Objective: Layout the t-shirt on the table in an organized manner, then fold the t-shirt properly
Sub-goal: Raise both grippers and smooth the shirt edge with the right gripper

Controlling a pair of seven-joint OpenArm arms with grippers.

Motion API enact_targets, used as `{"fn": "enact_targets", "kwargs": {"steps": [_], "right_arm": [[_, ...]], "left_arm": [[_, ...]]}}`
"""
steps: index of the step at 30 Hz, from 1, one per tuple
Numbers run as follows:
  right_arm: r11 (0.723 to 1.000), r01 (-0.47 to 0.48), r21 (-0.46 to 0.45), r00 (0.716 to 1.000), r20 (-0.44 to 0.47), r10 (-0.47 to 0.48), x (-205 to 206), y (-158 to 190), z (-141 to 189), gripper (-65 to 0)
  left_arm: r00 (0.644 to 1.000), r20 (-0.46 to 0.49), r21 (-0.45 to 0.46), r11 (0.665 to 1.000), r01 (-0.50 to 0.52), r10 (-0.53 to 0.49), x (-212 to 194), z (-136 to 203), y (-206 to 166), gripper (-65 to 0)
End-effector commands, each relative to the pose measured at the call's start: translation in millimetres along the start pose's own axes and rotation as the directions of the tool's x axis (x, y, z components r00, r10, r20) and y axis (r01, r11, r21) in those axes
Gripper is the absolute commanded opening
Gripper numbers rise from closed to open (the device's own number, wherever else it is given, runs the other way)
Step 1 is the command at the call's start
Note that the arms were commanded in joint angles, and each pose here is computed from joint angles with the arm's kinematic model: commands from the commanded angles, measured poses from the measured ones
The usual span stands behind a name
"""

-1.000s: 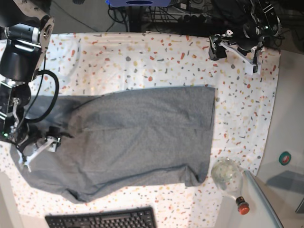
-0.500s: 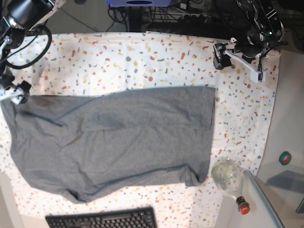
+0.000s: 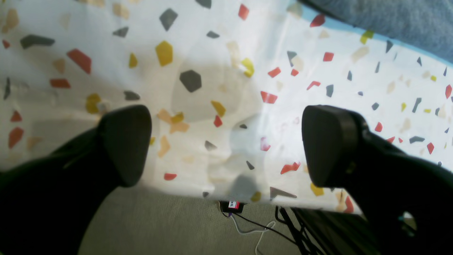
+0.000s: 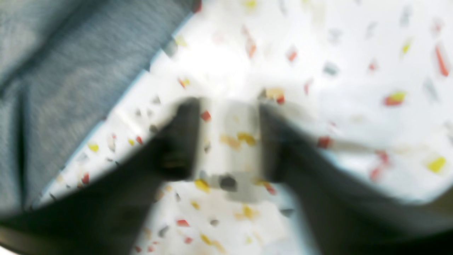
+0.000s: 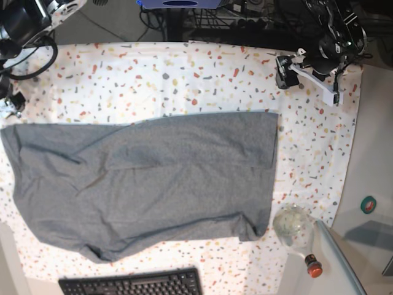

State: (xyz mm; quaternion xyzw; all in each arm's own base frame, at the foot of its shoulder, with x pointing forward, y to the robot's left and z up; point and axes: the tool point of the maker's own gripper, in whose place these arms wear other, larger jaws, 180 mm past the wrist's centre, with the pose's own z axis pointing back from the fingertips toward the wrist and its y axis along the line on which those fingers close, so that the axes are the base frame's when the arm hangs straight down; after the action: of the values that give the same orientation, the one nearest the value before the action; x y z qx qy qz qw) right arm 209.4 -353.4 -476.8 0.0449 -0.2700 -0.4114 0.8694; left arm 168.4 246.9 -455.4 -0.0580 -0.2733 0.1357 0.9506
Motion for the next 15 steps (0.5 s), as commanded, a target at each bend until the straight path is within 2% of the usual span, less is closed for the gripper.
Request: {"fn": "enact_targets", "kwargs": {"steps": [1,2,3,7,11,15], "right_arm": [[1.0,0.014,0.02,0.998,0.057,-0.015,25,1,2,-17.7],[0.999,0.029,0.027,0.998,0.052,-0.031,27,0,-3,-14.1],[0.999,0.039,0.032,0.998,0.051,-0.041,29,0,-8,-14.3],[0.994,0.092,0.059,0.993,0.066,-0.095,34,0,-30,-18.9],[0.987,0.134,0.087,0.989,0.046,-0.139,41,7,-47,-19.5],[0.991,0.062,0.117,0.998,0.022,-0.065,48,30,-54,-19.5]], "left_arm": [[0.999,0.031,-0.002,1.0,0.016,-0.016,10,3,2,-0.5],[0.999,0.031,-0.002,1.0,0.016,-0.016,10,3,2,-0.5],[0.999,0.03,-0.001,1.0,0.017,-0.017,10,3,2,-0.5],[0.999,0.031,0.0,1.0,0.018,-0.018,10,4,2,-0.5],[0.999,0.031,0.0,1.0,0.018,-0.018,10,4,2,-0.5],[0.999,0.029,0.001,1.0,0.019,-0.019,9,4,2,-0.5]]}}
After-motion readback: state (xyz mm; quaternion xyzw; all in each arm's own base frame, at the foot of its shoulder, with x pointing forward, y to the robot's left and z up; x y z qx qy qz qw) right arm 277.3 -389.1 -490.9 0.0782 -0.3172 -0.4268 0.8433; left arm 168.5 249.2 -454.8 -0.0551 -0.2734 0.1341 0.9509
